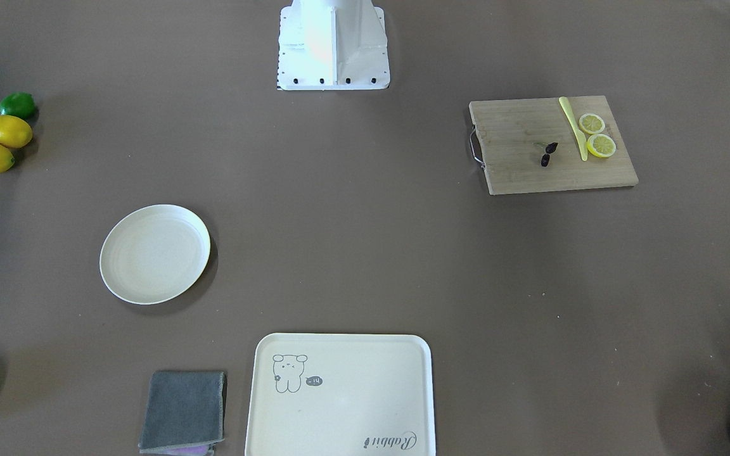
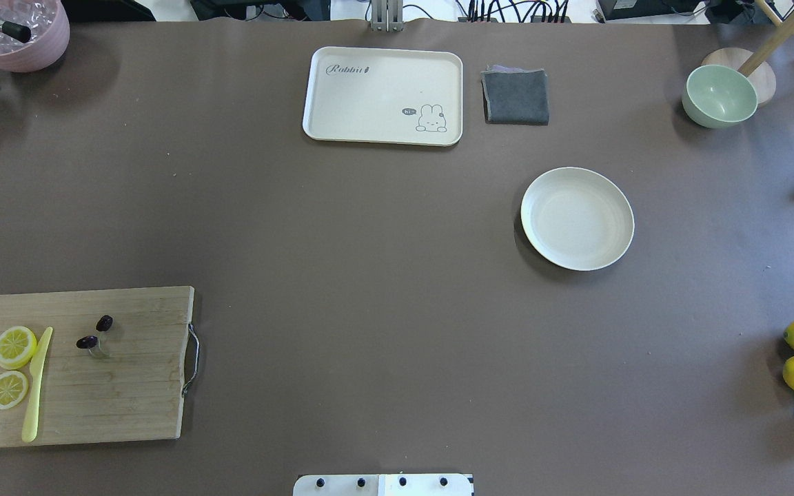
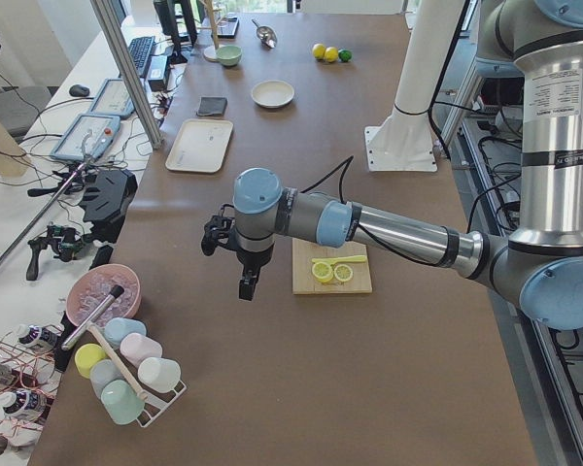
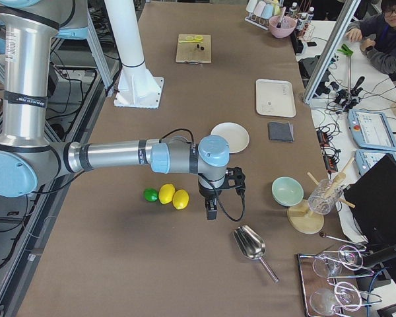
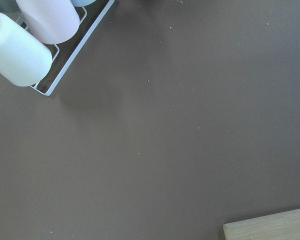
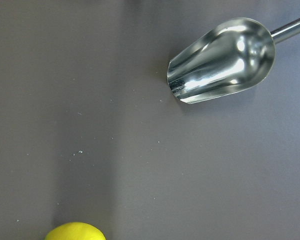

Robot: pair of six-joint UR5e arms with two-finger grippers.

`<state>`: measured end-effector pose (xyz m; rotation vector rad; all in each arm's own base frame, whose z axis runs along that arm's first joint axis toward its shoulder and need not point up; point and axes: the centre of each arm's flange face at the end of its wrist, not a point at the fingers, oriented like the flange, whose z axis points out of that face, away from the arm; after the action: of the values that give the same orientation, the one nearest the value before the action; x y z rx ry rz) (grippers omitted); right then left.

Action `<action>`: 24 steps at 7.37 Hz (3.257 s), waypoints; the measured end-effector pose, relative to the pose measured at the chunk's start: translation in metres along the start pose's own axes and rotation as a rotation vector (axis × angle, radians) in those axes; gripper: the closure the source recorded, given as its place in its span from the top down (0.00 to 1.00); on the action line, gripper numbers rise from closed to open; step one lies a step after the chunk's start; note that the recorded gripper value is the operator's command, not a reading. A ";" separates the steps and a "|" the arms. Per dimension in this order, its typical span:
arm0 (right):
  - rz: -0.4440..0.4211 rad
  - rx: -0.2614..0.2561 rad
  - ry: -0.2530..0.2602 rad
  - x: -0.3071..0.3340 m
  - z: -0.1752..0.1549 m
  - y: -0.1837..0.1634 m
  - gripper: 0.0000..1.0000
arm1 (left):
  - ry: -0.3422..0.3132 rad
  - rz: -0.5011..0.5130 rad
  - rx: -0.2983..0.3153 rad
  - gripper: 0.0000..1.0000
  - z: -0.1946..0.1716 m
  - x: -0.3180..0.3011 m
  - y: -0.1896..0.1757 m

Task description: Place red cherry on plate

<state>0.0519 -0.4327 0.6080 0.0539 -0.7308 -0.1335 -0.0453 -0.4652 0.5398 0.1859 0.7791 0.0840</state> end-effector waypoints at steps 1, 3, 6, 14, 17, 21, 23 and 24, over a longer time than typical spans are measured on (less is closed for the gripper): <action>0.000 0.000 0.000 0.000 0.000 0.000 1.00 | 0.000 0.003 0.003 0.98 -0.001 0.001 0.000; -0.001 0.001 0.000 0.000 0.000 0.000 1.00 | 0.001 0.012 0.011 0.98 -0.006 0.006 0.002; -0.022 0.024 0.009 -0.002 -0.003 -0.002 1.00 | -0.002 0.031 0.033 0.98 -0.016 0.014 -0.002; -0.076 0.308 -0.074 -0.056 -0.025 -0.038 1.00 | -0.013 0.137 0.287 0.98 -0.070 0.024 -0.049; 0.057 0.259 -0.145 -0.148 0.027 -0.060 0.97 | 0.018 0.180 0.294 0.98 -0.041 0.039 -0.055; 0.168 0.300 -0.137 -0.263 0.134 -0.066 0.78 | 0.029 0.192 0.275 0.98 -0.028 0.046 -0.053; 0.206 0.336 -0.186 -0.318 0.177 -0.070 0.36 | 0.031 0.198 0.281 0.98 -0.026 0.044 -0.048; 0.216 0.345 -0.202 -0.337 0.186 -0.069 0.00 | 0.031 0.200 0.283 0.98 -0.025 0.043 -0.047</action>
<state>-0.3274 -0.4544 0.5168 0.2928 -0.9501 0.1974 -0.0317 -0.5014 0.4833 0.5319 0.7998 0.1658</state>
